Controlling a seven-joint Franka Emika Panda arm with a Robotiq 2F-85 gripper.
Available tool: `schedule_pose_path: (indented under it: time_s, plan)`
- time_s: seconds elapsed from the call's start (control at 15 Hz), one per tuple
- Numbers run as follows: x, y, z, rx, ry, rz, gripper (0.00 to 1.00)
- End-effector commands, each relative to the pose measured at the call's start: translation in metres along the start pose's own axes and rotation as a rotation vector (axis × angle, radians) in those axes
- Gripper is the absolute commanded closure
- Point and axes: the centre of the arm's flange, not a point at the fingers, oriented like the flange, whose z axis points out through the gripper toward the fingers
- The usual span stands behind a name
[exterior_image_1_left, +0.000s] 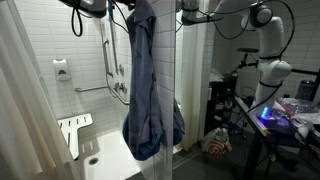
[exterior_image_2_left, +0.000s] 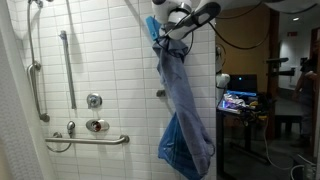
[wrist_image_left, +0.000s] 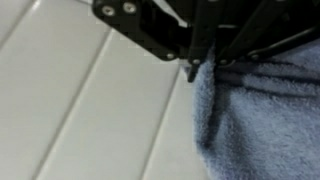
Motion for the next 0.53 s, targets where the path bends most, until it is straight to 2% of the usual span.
schedule_pose_path:
  time_s: [0.0, 0.13, 0.27, 0.47]
  plan:
    - [0.021, 0.003, -0.019, 0.166, 0.018, 0.071, 0.99]
    - [0.028, -0.017, -0.023, 0.226, 0.024, 0.099, 0.99]
    - [0.027, -0.029, -0.011, 0.209, 0.041, 0.087, 0.99]
    - [0.02, -0.013, 0.017, 0.164, 0.084, 0.045, 0.99]
